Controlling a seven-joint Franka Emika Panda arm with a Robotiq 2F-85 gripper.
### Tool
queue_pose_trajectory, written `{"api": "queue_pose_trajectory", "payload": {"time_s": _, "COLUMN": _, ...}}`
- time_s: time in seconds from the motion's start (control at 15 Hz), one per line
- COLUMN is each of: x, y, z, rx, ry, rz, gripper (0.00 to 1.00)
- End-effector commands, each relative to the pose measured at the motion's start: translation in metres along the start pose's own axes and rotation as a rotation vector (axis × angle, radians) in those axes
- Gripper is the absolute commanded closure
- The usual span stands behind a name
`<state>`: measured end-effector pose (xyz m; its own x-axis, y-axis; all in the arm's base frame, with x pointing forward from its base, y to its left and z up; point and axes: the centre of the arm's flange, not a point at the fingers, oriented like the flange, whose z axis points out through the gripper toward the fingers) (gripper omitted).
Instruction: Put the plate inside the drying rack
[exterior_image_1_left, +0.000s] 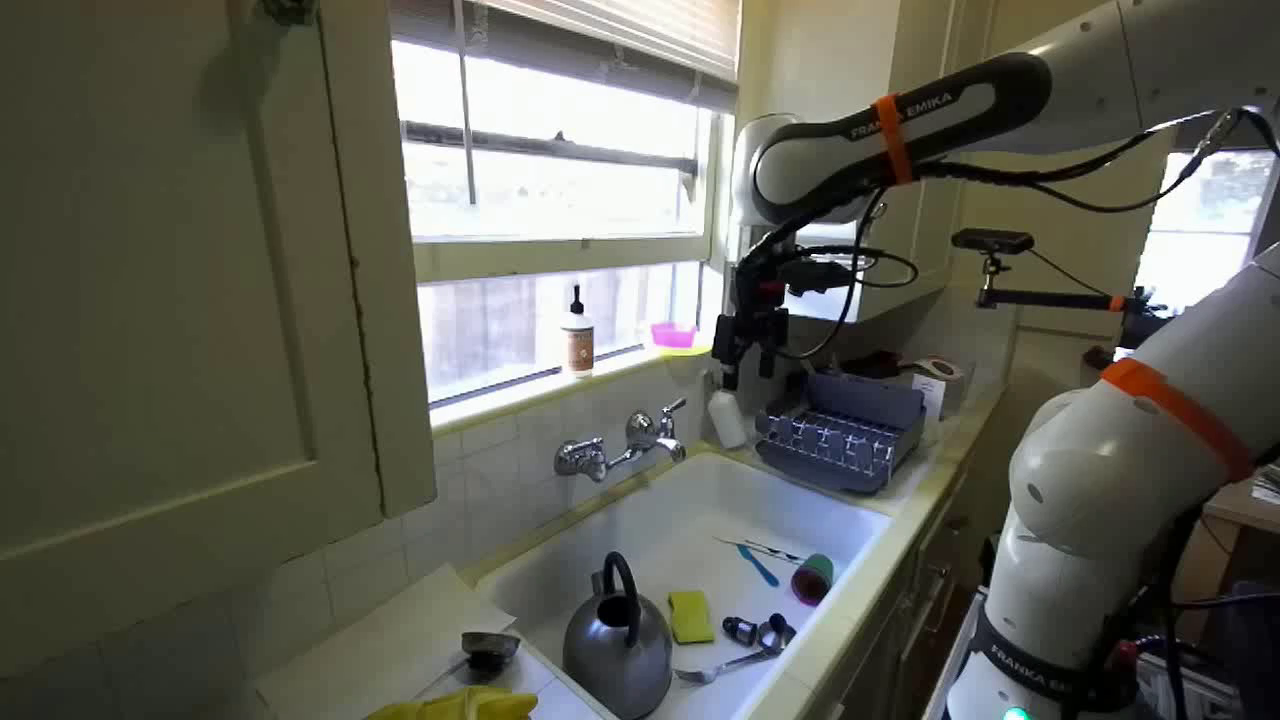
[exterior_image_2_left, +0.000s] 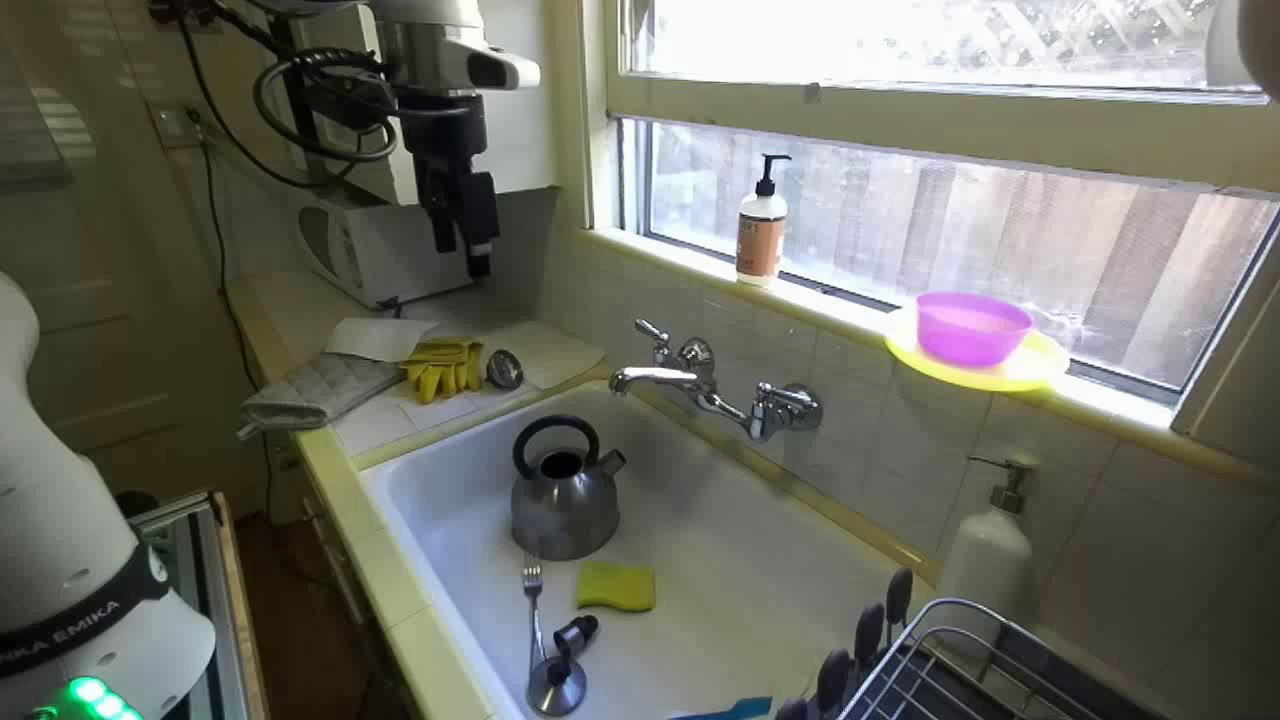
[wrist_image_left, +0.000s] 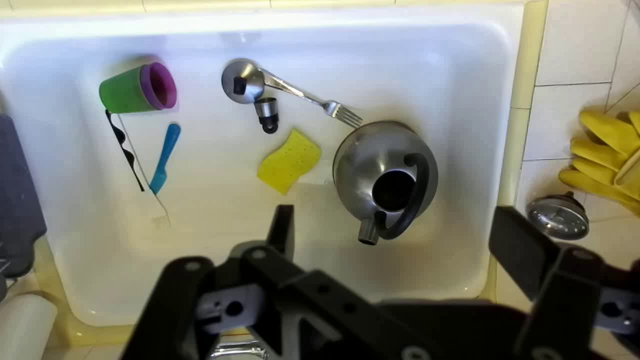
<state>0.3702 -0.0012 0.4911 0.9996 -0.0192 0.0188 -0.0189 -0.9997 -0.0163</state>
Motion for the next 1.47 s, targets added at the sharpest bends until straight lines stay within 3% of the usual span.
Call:
{"api": "queue_pose_trajectory", "payload": {"time_s": 0.0, "x": 0.0, "y": 0.0, "z": 0.0, "rx": 0.0, "ry": 0.0, "rz": 0.0, "gripper": 0.0}}
{"api": "queue_pose_trajectory", "payload": {"time_s": 0.67, "x": 0.0, "y": 0.0, "z": 0.0, "rx": 0.0, "ry": 0.0, "rz": 0.0, "gripper": 0.0}}
{"api": "queue_pose_trajectory", "payload": {"time_s": 0.73, "x": 0.003, "y": 0.008, "z": 0.0, "rx": -0.013, "ry": 0.002, "rz": 0.053, "gripper": 0.0}}
{"api": "queue_pose_trajectory", "payload": {"time_s": 0.8, "x": 0.006, "y": 0.033, "z": 0.001, "rx": -0.046, "ry": 0.017, "rz": 0.156, "gripper": 0.0}}
{"api": "queue_pose_trajectory", "payload": {"time_s": 1.07, "x": 0.015, "y": 0.125, "z": -0.011, "rx": -0.072, "ry": 0.093, "rz": 0.355, "gripper": 0.0}}
{"api": "queue_pose_trajectory", "payload": {"time_s": 1.4, "x": 0.039, "y": 0.235, "z": -0.02, "rx": -0.14, "ry": 0.3, "rz": 0.578, "gripper": 0.0}}
